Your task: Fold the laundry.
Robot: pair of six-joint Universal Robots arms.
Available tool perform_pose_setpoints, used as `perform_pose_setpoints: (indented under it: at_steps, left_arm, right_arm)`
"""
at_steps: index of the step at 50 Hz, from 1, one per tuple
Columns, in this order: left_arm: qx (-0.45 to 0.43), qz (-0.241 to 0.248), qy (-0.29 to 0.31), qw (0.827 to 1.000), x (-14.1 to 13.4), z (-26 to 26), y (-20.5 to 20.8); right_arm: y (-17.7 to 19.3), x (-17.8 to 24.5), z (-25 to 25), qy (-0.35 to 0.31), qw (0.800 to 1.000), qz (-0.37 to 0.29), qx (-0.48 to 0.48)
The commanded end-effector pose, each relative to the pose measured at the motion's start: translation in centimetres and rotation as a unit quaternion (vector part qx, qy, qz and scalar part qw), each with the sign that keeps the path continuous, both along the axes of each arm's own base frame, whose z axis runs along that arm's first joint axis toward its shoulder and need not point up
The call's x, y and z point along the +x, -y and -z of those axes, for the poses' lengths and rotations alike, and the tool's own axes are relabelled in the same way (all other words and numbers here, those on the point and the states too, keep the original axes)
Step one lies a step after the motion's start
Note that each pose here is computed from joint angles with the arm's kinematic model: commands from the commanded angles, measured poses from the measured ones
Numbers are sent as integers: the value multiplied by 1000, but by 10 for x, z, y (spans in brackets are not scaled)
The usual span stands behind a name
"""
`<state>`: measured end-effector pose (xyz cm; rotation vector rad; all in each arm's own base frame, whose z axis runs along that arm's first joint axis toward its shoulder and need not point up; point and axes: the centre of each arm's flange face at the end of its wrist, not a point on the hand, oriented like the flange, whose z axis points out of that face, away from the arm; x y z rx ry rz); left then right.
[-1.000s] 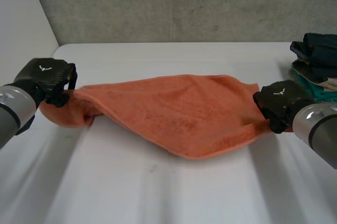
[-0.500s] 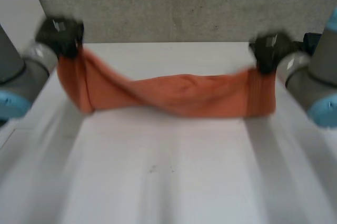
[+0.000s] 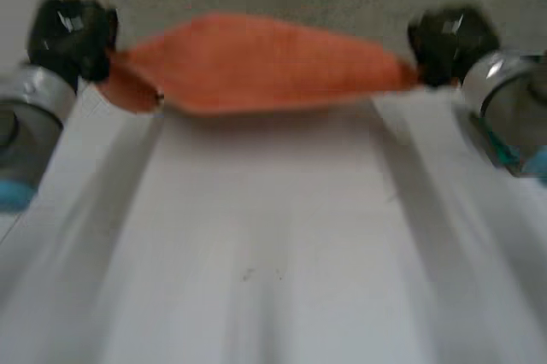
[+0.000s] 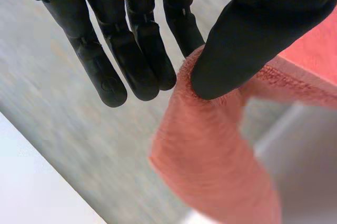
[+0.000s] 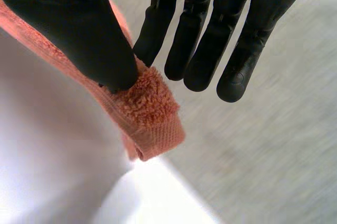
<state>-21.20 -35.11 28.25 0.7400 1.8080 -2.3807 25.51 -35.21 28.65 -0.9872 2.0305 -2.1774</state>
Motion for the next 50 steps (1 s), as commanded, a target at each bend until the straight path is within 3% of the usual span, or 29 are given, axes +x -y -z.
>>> perform_pose_setpoints:
  at_steps: [1, 6, 13, 16, 21, 26, 37, 41, 45, 47, 49, 50]
  left_arm:
    - [104, -1, 21, 994, 5, 79, -22]
    - [150, 7, 53, 987, 1, 111, -38]
    - [183, 11, 176, 967, 10, 115, -77]
    - [224, 24, 250, 942, 18, 106, -110]
    - [279, 46, 287, 915, 25, 96, -140]
    - [237, 61, 276, 930, 17, 96, -129]
    - [210, 49, 259, 942, 2, 127, -83]
    - [181, 34, 253, 950, 0, 119, -68]
    - [86, 11, 240, 967, -11, 91, -23]
    - [-11, -8, 213, 977, -24, 43, 12]
    - [-75, -24, 190, 979, -30, 5, 27]
    - [-136, -39, 153, 978, -32, -37, 38]
  right_arm:
    - [-25, -4, 97, -71, 987, -23, 140]
    - [-34, -9, 126, -98, 978, -23, 183]
    - [-57, -35, 117, -133, 954, -7, 269]
    - [-88, -57, 84, -181, 934, -9, 309]
    - [-106, -85, 70, -246, 918, -15, 310]
    - [-89, -88, 74, -211, 938, 16, 275]
    - [-68, -65, 113, -207, 936, 9, 285]
    - [-56, -55, 105, -205, 950, 15, 236]
    - [-12, -41, 74, -172, 977, 39, 119]
    - [17, -29, 29, -124, 990, 61, 22]
    - [30, -23, -9, -82, 992, 77, -48]
    - [37, -20, -49, -38, 988, 88, -119]
